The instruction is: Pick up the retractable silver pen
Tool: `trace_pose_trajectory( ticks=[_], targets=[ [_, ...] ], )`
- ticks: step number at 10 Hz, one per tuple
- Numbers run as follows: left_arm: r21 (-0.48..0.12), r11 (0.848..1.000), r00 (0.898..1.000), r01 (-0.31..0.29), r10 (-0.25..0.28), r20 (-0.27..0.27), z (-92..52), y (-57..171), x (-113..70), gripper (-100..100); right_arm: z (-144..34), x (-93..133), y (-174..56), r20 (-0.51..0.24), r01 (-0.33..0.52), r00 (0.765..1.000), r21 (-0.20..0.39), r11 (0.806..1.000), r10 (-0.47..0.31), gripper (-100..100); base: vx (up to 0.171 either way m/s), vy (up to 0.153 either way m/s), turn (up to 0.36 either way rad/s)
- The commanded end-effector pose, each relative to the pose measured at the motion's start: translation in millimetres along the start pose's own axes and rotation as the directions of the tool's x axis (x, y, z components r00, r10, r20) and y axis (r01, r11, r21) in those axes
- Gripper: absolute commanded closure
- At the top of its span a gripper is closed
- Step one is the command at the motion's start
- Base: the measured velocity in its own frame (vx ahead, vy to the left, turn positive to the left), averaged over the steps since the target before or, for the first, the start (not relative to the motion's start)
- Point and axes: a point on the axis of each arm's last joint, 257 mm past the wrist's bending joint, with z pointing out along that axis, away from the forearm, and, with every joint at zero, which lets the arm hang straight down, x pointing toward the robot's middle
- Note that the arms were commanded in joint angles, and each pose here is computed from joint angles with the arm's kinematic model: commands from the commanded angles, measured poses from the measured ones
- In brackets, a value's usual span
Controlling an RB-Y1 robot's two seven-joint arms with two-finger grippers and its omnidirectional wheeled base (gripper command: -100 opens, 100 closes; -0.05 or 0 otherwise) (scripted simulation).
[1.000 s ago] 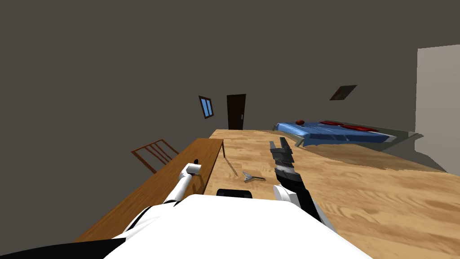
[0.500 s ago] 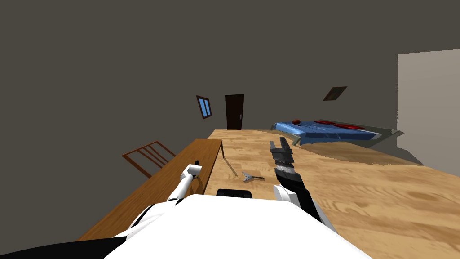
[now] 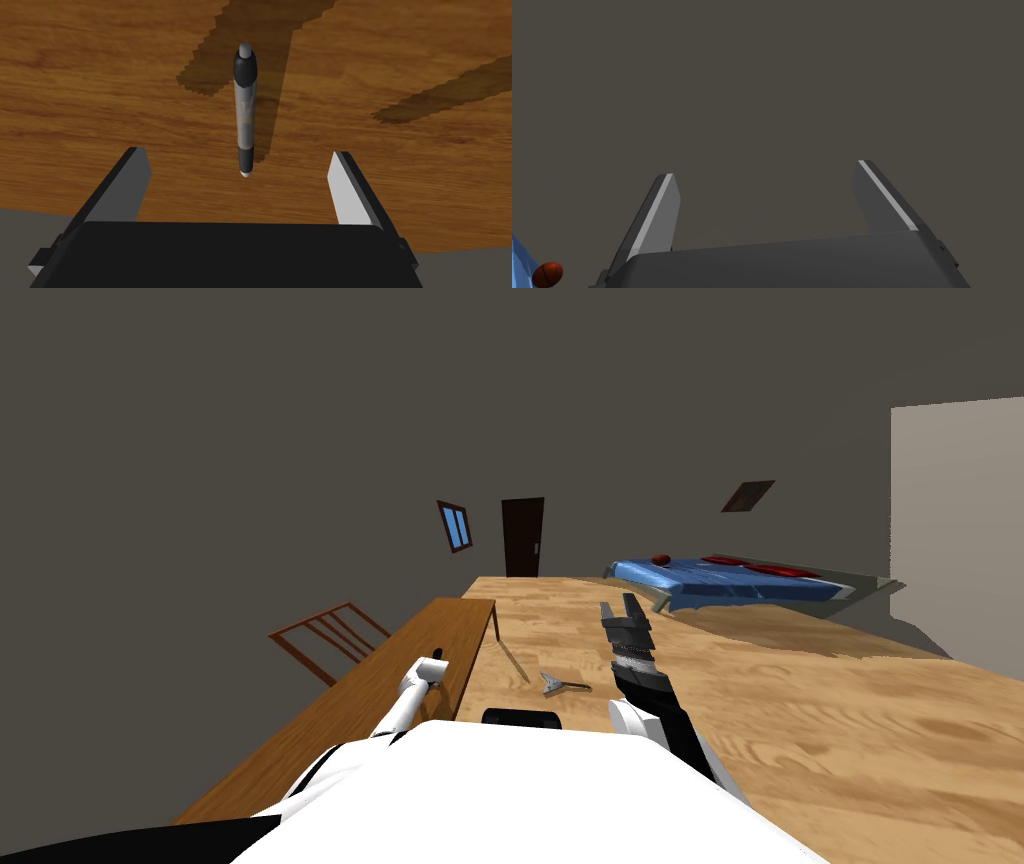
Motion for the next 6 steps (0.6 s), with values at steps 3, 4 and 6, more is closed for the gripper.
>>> trace_pose_trajectory(
  ticks=[3,4,6],
  targets=[
    [0.002,1.0,1.0,-0.003,0.003,-0.001,6.6,7.7,3.0,-100,0.0,0.0,0.0,0.0,0.0,1.0,0.0,1.0,0.0,0,0.045,0.015,0.013],
    [0.005,1.0,1.0,-0.002,0.002,0.0,7.1,7.6,3.1,100,0.0,0.0,0.0,0.0,0.0,1.0,0.0,1.0,0.0,0,0.0,0.0,0.0],
    [0.001,1.0,1.0,-0.003,0.003,0.0,7.5,9.4,3.1,100,0.0,0.0,0.0,0.0,0.0,1.0,0.0,1.0,0.0,0,-0.001,0.0,0.007]
  ],
)
